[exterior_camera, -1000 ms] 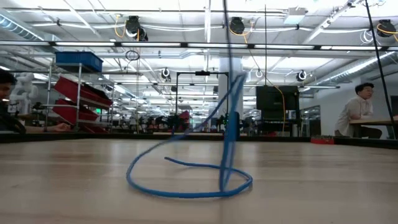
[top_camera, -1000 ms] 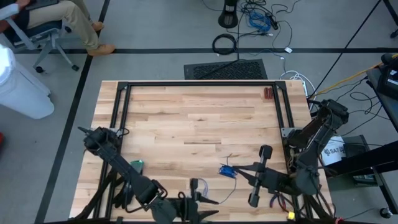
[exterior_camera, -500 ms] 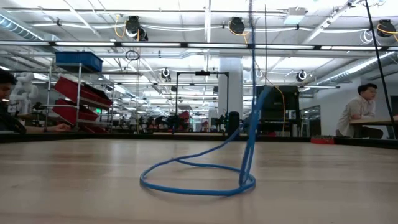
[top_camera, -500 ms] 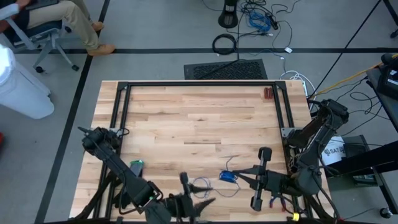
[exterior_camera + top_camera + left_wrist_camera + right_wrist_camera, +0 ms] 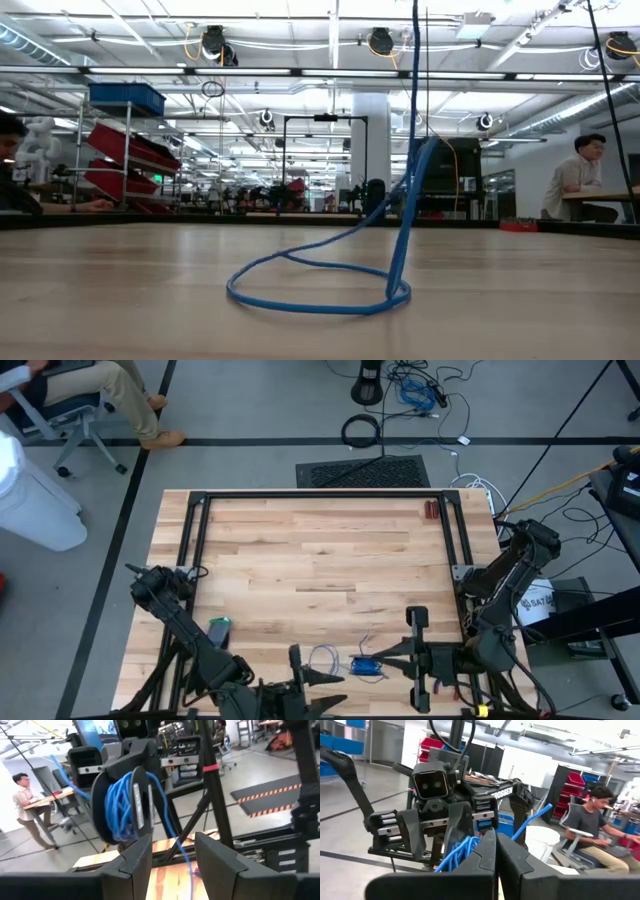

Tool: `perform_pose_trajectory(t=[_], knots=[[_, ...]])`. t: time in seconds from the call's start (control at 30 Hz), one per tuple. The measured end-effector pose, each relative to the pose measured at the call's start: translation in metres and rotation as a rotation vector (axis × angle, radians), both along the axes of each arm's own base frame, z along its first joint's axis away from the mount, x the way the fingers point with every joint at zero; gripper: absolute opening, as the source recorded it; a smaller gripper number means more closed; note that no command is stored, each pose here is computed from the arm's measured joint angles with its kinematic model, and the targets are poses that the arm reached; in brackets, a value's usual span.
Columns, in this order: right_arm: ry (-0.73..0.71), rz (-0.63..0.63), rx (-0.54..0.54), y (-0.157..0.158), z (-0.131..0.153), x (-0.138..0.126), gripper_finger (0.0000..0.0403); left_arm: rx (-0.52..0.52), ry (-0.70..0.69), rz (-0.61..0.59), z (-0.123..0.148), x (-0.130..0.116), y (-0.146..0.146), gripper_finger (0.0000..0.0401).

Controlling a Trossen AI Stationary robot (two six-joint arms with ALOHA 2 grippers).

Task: Coil cords
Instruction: Coil the blue wire onto the spool

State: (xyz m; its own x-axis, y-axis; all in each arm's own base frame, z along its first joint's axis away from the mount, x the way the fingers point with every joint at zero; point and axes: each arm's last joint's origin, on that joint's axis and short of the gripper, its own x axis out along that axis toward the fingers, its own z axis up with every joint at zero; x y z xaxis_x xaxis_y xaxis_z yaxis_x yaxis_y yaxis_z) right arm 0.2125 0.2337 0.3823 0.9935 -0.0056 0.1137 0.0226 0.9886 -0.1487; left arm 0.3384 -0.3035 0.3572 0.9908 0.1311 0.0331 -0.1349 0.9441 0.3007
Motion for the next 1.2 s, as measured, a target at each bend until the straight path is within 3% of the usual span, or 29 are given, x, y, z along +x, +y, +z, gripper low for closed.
perform_pose_trajectory(t=[0.53,0.8,1.0,1.2], knots=[[0.002,0.035,0.011,-0.005,-0.002,0.009,0.0000,-0.075,-0.030,0.033,0.002,0.012,0.014,0.0155],[0.004,0.041,0.007,-0.005,-0.002,0.009,0.0000,-0.076,-0.029,0.013,0.002,0.002,0.002,0.0155],[0.004,0.041,0.008,-0.004,-0.002,0.009,0.0000,-0.031,-0.016,0.116,0.002,-0.007,-0.003,0.0155],[0.003,0.041,0.009,-0.004,-0.002,0.009,0.0000,-0.046,-0.029,0.131,0.003,0.000,0.004,0.0155]])
